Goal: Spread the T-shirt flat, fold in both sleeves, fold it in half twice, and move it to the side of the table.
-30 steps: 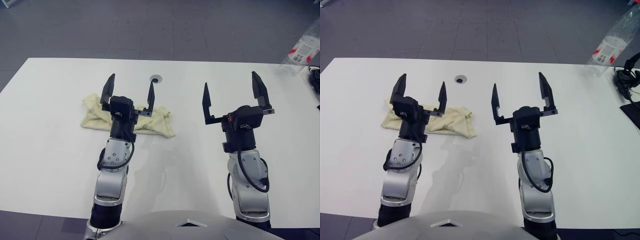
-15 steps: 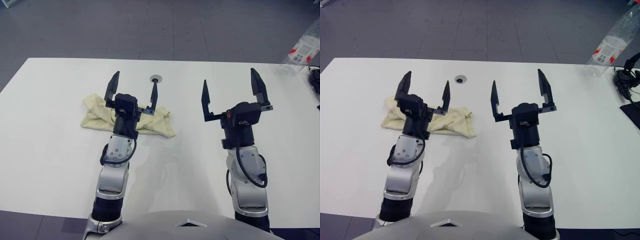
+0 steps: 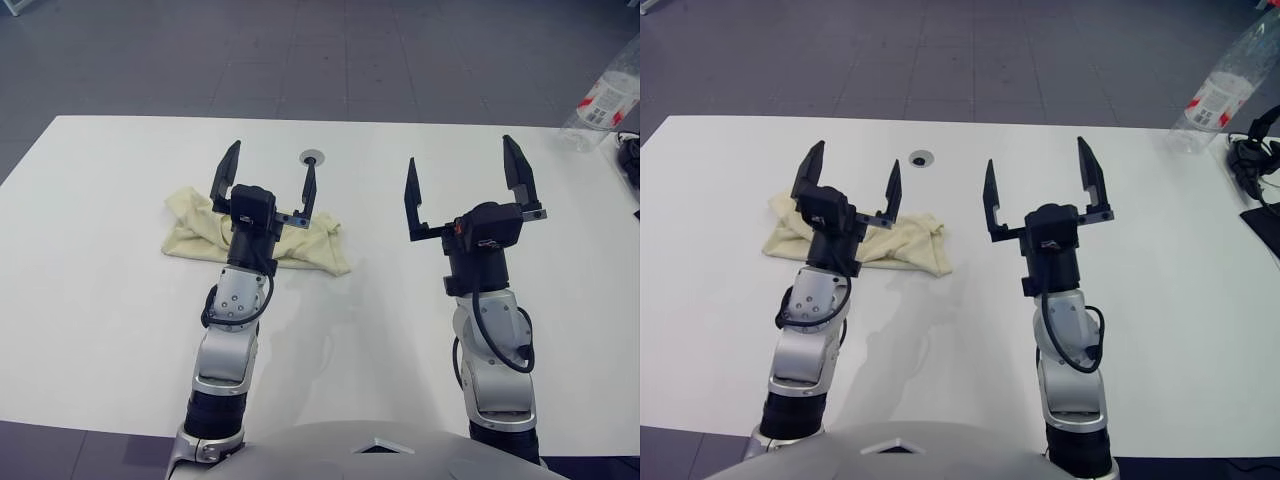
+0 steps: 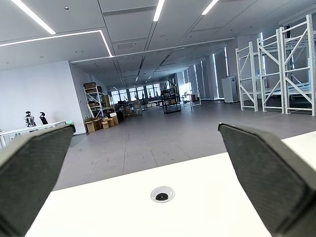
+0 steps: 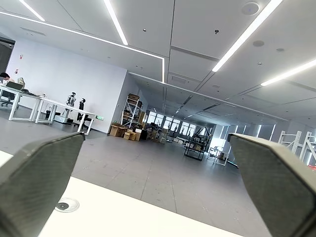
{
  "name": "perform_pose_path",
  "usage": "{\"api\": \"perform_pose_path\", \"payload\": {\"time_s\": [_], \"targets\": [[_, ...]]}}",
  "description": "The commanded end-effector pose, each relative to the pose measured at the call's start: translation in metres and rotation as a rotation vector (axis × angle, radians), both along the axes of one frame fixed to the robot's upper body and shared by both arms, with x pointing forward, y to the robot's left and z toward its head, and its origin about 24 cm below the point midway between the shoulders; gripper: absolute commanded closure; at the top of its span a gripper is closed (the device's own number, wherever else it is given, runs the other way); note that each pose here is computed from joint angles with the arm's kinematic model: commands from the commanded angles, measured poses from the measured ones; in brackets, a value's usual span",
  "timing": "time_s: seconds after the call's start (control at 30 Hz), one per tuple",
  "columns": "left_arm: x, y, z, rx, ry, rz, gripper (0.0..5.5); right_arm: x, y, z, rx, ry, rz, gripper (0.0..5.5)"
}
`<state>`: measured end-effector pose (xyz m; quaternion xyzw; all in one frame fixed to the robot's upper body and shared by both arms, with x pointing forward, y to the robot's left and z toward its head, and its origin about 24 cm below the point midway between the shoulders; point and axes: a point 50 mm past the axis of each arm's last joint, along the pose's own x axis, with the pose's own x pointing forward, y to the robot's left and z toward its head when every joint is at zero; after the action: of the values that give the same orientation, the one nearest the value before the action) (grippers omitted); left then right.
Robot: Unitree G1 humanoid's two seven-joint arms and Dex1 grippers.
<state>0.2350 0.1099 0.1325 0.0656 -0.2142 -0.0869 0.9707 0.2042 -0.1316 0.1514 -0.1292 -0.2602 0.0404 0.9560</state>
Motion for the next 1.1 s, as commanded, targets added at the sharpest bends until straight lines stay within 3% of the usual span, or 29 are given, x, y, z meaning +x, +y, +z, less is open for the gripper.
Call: {"api": "perform_pose_path", "payload": {"time_s": [0.03, 0.4, 0.7, 0.8, 1.0, 1.1], "targets": [[0.000, 0.001, 0.000, -0.005, 0.015, 0.002, 0.10, 0.001, 0.001, 0.003, 0.003, -0.011, 0.011, 0.12], [0.008, 0.018, 0.005, -0.002, 0.015, 0.075, 0.10, 0.007, 0.004, 0.004, 0.001, -0.012, 0.027, 0.12], [0.008, 0.015, 0.006, -0.001, 0.006, 0.058, 0.10, 0.006, 0.004, 0.004, 0.003, -0.016, 0.025, 0.12], [0.021, 0.037, 0.008, 0.110, 0.025, 0.146, 0.10, 0.010, 0.005, 0.003, 0.004, -0.011, 0.037, 0.12], [0.079, 0.110, -0.010, 0.744, 0.123, 0.283, 0.10, 0.018, 0.005, -0.002, 0.011, -0.002, 0.031, 0.12], [0.091, 0.136, -0.033, 0.899, 0.170, 0.266, 0.10, 0.020, 0.006, -0.002, 0.013, -0.006, 0.027, 0.12]]}}
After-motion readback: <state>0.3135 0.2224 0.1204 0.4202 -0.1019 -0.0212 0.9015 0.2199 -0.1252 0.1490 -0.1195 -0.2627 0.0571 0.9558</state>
